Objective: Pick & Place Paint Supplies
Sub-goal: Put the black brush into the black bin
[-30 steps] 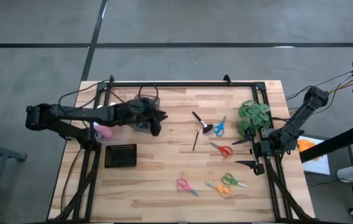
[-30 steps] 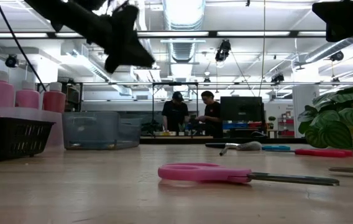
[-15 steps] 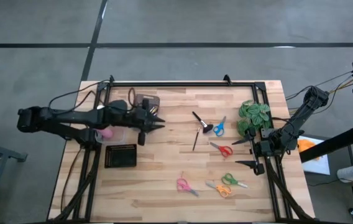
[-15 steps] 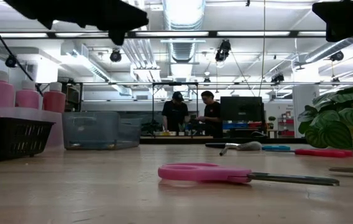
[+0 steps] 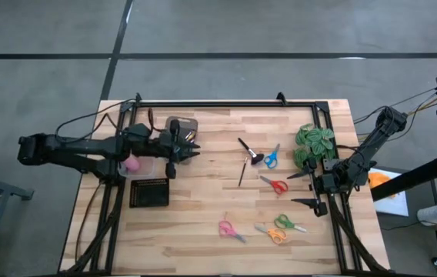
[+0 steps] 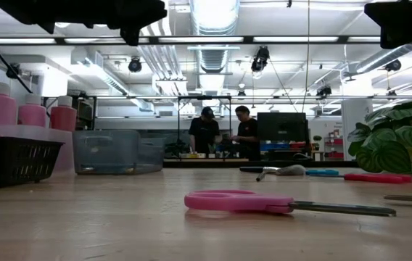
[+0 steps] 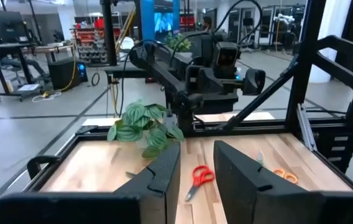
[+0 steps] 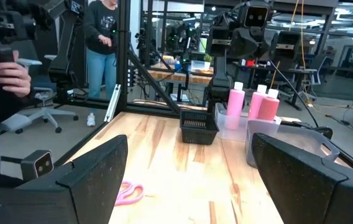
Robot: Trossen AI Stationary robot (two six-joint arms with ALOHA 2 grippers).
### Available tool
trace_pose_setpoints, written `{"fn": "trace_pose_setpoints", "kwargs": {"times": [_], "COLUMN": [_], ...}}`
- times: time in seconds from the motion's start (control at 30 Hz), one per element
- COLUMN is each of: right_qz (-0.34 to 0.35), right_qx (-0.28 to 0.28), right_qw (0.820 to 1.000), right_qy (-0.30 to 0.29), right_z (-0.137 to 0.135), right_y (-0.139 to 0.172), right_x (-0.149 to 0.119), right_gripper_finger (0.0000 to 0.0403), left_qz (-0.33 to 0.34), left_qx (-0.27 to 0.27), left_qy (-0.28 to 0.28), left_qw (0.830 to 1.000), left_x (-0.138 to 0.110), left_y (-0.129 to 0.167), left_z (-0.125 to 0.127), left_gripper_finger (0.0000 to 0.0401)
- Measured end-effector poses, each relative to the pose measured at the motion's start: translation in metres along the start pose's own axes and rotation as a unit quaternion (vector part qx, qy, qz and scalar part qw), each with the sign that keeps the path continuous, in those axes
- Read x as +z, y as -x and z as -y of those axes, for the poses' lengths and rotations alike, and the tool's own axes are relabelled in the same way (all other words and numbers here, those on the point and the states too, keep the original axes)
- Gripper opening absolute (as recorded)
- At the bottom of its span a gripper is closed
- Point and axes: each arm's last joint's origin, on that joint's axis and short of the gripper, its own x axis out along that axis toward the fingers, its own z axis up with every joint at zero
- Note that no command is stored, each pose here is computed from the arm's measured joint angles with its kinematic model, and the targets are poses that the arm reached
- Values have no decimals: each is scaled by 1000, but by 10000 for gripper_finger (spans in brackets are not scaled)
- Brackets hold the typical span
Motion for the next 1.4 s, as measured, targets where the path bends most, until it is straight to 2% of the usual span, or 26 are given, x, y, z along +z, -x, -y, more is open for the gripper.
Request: {"fn": "trace_pose_setpoints", "kwargs": {"times": [0.7, 1.17, 1.3, 1.4], "right_qz": [0, 0, 0, 0], "right_qx": [0, 0, 0, 0], "right_qw": [1000, 1000, 1000, 1000], "right_qy": [0, 0, 0, 0], "right_z": [0, 0, 0, 0], "right_y": [0, 0, 0, 0], "right_x": [0, 0, 0, 0], "right_gripper_finger": [341, 341, 341, 341], "left_qz": [-24, -129, -156, -157], "left_qx": [-2, -7, -2, 1], "left_qy": [5, 20, 75, 88], "left_qw": [1000, 991, 985, 984], "left_x": [-5, -25, -30, -30], "left_y": [0, 3, 5, 5], "left_z": [0, 2, 2, 2], "left_gripper_finger": [97, 97, 97, 97]}}
